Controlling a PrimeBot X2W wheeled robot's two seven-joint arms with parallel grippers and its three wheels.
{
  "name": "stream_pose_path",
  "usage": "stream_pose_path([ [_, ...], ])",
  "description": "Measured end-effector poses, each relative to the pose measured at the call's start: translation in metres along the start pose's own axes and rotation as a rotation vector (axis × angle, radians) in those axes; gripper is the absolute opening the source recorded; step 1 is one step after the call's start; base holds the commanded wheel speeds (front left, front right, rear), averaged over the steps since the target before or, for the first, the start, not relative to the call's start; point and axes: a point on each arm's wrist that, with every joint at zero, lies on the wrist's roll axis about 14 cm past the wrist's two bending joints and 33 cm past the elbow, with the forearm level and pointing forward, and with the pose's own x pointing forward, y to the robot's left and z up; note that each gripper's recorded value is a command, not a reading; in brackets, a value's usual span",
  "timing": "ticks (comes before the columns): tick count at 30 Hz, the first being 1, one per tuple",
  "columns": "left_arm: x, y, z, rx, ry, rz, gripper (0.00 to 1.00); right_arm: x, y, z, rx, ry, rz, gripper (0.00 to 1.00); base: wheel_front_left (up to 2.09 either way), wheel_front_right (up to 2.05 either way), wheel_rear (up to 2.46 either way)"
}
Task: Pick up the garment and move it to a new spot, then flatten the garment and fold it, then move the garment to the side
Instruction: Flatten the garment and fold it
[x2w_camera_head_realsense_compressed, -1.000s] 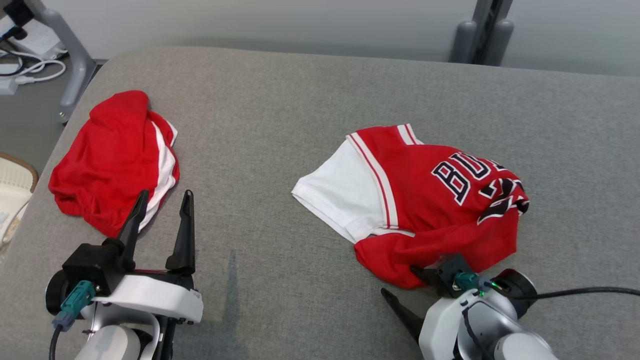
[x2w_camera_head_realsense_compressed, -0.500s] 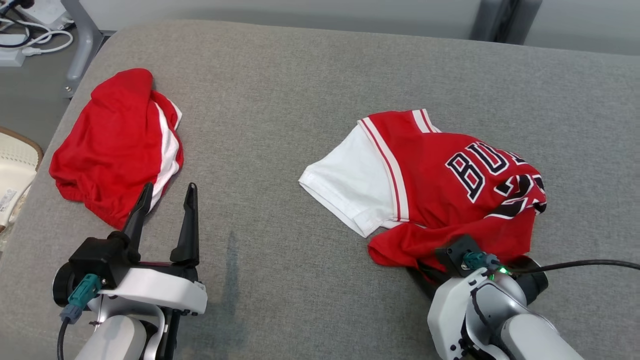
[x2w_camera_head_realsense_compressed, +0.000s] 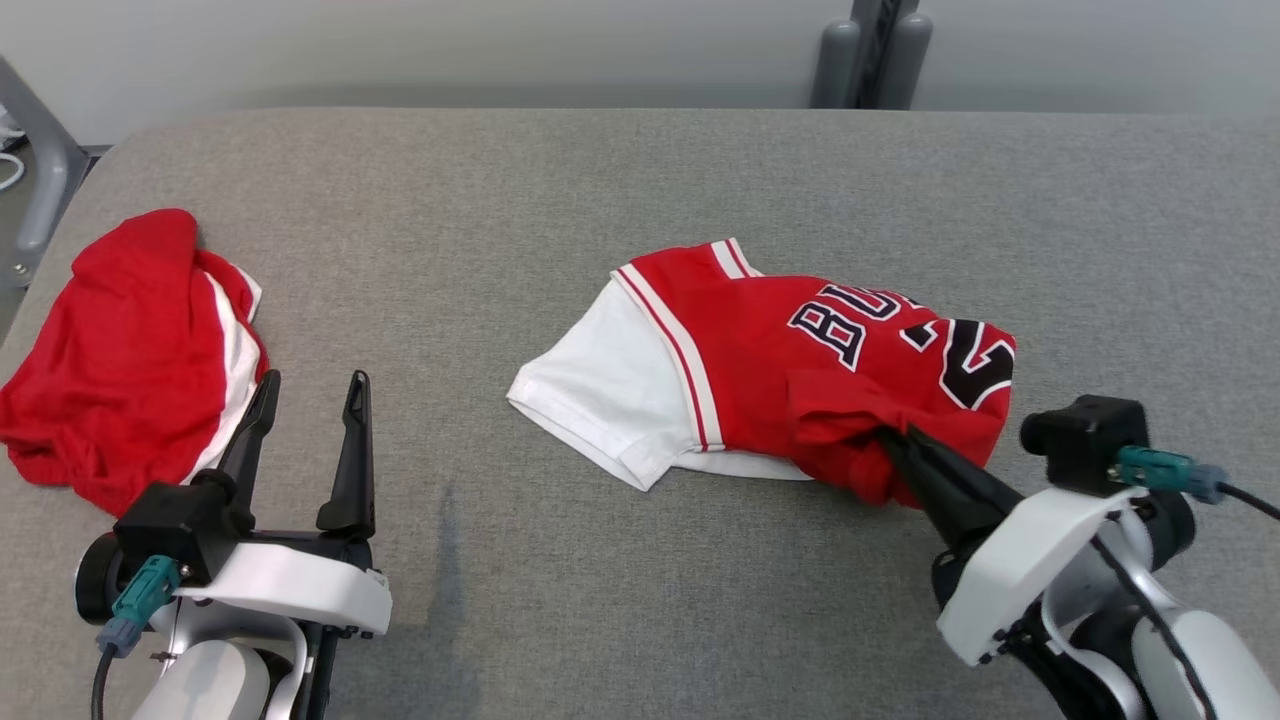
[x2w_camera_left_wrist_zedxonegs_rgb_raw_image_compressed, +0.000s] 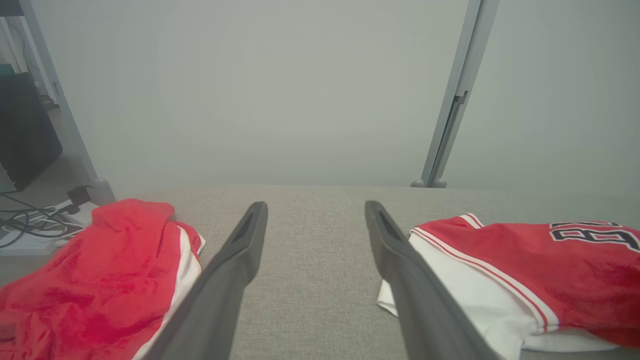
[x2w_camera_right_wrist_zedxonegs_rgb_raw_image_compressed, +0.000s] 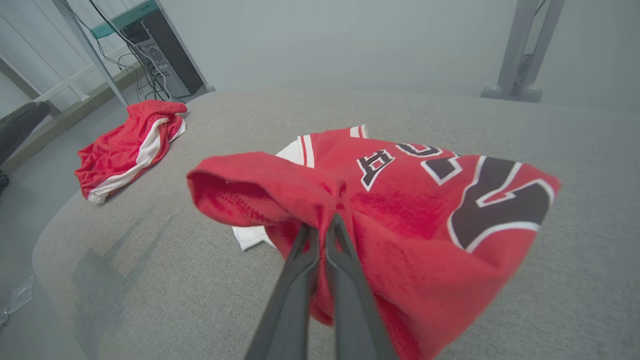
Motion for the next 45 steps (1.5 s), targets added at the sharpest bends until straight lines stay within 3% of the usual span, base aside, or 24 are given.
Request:
stream_pose_path([
  [5,0.006,-0.012,0.001,0.005,0.004,-0.041,1.00,-0.033,-0.051,0.039,0.088,-0.168,-0.181,0.00,0.00,0.00,0.00],
  [9,0.009,-0.016,0.000,0.005,0.012,-0.056,1.00,-0.056,-0.094,0.038,0.171,-0.220,-0.323,0.00,0.00,0.00,0.00],
  [14,0.012,-0.019,-0.005,0.008,0.030,-0.069,1.00,-0.075,-0.139,0.000,0.281,-0.188,-0.479,0.00,0.00,0.00,0.00],
  [19,0.016,-0.021,-0.009,0.011,0.043,-0.075,1.00,-0.075,-0.154,-0.046,0.378,-0.147,-0.545,0.00,0.00,0.00,0.00],
  [20,0.016,-0.021,-0.009,0.011,0.043,-0.075,1.00,-0.075,-0.154,-0.046,0.378,-0.147,-0.545,0.25,0.00,0.00,0.00],
  [21,0.017,-0.022,-0.010,0.011,0.046,-0.078,1.00,-0.075,-0.156,-0.053,0.380,-0.139,-0.559,0.83,0.00,0.00,0.00],
  [22,0.017,-0.023,-0.010,0.012,0.049,-0.081,1.00,-0.075,-0.157,-0.058,0.393,-0.141,-0.568,1.00,0.00,0.00,0.00],
  [28,0.022,-0.026,-0.011,0.019,0.054,-0.093,1.00,-0.084,-0.169,-0.068,0.420,-0.198,-0.631,1.00,0.00,0.00,0.00],
  [33,0.024,-0.031,-0.008,0.018,0.049,-0.104,1.00,-0.105,-0.183,-0.054,0.392,-0.301,-0.692,1.00,0.00,0.00,0.00],
  [39,0.022,-0.035,-0.003,0.016,0.038,-0.109,1.00,-0.126,-0.183,-0.002,0.213,-0.454,-0.692,1.00,0.00,0.00,0.00],
  [45,0.012,-0.035,0.002,0.002,0.028,-0.102,1.00,-0.127,-0.150,0.044,0.047,-0.516,-0.605,1.00,0.00,0.00,0.00],
])
